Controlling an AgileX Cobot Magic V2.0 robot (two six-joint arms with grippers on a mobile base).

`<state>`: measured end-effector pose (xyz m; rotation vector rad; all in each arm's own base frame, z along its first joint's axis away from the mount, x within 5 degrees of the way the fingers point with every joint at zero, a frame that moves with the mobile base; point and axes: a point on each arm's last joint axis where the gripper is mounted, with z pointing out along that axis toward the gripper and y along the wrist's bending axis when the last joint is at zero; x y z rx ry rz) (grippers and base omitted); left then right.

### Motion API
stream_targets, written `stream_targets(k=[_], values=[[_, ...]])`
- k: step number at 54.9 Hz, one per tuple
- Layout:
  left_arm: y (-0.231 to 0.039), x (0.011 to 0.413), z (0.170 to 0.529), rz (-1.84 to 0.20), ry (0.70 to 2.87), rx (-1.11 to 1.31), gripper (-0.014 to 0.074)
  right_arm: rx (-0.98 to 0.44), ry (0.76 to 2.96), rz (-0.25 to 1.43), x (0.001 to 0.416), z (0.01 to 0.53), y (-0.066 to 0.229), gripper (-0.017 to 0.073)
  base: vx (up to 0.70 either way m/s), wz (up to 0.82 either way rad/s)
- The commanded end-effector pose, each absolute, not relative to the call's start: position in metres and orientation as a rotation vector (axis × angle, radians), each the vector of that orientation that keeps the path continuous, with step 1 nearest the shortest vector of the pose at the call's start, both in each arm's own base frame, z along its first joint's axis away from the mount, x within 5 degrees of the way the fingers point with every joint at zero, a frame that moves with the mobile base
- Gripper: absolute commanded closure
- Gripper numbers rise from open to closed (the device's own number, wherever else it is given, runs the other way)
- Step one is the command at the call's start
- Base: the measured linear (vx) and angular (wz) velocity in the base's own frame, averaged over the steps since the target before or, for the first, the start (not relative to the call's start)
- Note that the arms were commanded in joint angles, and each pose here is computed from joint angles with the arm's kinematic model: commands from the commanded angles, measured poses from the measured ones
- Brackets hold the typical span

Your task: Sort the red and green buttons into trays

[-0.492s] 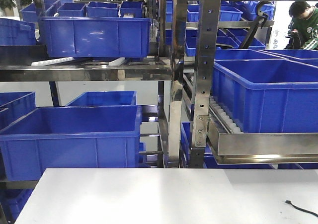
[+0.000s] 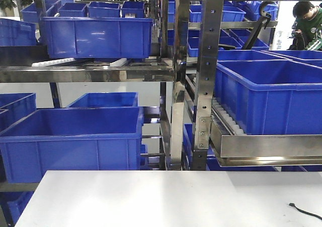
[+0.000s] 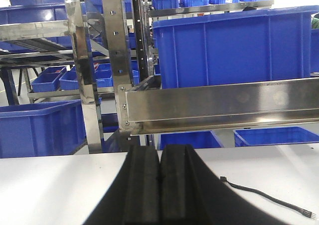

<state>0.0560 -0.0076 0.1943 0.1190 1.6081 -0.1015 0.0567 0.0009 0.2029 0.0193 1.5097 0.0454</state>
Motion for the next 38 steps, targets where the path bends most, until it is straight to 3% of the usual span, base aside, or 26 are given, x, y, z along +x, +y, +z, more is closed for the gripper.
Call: stream_targets(k=[1,14,24,30,38], values=[[-0.008,0.054,0.211,-0.113,1.497,0.111,0.0598,0.010,1.432,0.034,0.056,0.206,0.001,0.0568,0.00,0.00],[-0.008,0.054,0.216,-0.117,1.445,0.109,0.0598,0.009,1.400,0.036,0.055,0.209,0.001,0.0568,0.00,0.00],[-0.008,0.047,0.243,-0.157,1.166,0.081,0.0598,-0.006,1.207,0.037,0.050,0.228,0.002,0.0568,0.00,0.00],[-0.004,0.041,0.260,-0.218,1.037,0.005,0.0598,-0.014,1.148,0.025,0.045,0.252,0.002,0.0568,0.00,0.00],[-0.004,0.048,0.300,-0.223,1.136,-0.018,0.0598,-0.075,1.143,-0.076,0.042,0.318,0.001,0.0568,0.00,0.00]])
